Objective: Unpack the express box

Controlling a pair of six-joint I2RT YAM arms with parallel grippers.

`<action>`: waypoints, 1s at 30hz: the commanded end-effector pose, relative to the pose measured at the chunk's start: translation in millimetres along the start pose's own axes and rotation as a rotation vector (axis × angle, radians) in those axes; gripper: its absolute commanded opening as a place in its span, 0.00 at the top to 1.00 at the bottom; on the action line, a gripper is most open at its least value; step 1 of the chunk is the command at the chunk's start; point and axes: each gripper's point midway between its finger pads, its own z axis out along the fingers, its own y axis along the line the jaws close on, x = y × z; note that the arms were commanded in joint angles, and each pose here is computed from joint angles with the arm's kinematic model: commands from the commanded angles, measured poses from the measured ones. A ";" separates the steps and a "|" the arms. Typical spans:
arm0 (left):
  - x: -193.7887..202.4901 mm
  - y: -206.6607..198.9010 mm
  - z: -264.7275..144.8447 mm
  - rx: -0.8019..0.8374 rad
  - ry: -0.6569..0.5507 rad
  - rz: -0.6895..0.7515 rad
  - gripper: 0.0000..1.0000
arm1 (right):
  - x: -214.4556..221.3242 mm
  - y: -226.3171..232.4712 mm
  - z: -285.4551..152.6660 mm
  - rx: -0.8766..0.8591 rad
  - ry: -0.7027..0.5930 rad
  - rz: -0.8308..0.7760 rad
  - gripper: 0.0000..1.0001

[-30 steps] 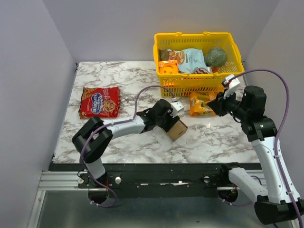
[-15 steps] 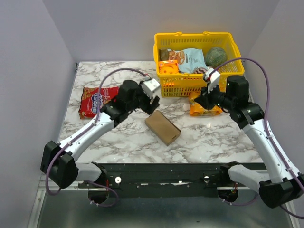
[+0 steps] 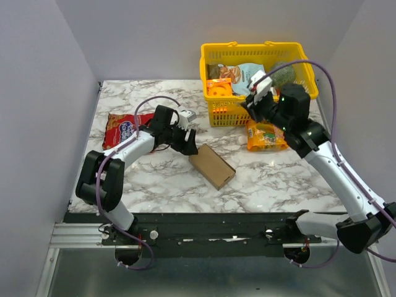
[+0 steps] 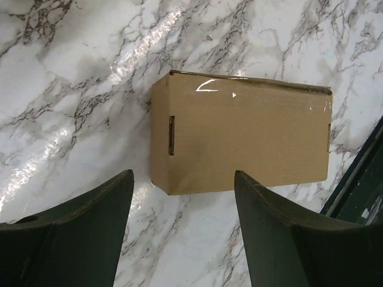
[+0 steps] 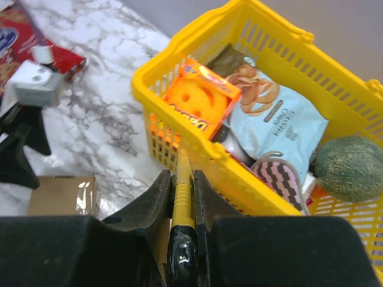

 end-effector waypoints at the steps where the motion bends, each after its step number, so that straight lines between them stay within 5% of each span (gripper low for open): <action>1: -4.4 -5.8 9.5 0.075 0.024 -0.035 0.24 | -7.0 28.9 4.1 -0.030 -0.078 -0.160 1.00; 4: -8.4 -3.4 18.2 0.104 0.028 -0.101 0.26 | -9.0 10.2 12.8 0.131 -0.058 0.147 1.00; 9: -15.0 -3.4 34.1 0.155 -0.020 -0.138 0.27 | 16.2 82.4 24.2 -0.265 0.030 0.111 1.00; 12: -14.8 6.1 41.9 0.120 0.001 -0.180 0.28 | 39.7 98.5 33.2 -0.311 0.100 0.170 1.00; 30: 20.8 16.5 74.8 0.076 0.108 -0.197 0.33 | 126.5 120.7 86.4 -0.046 0.284 0.295 0.99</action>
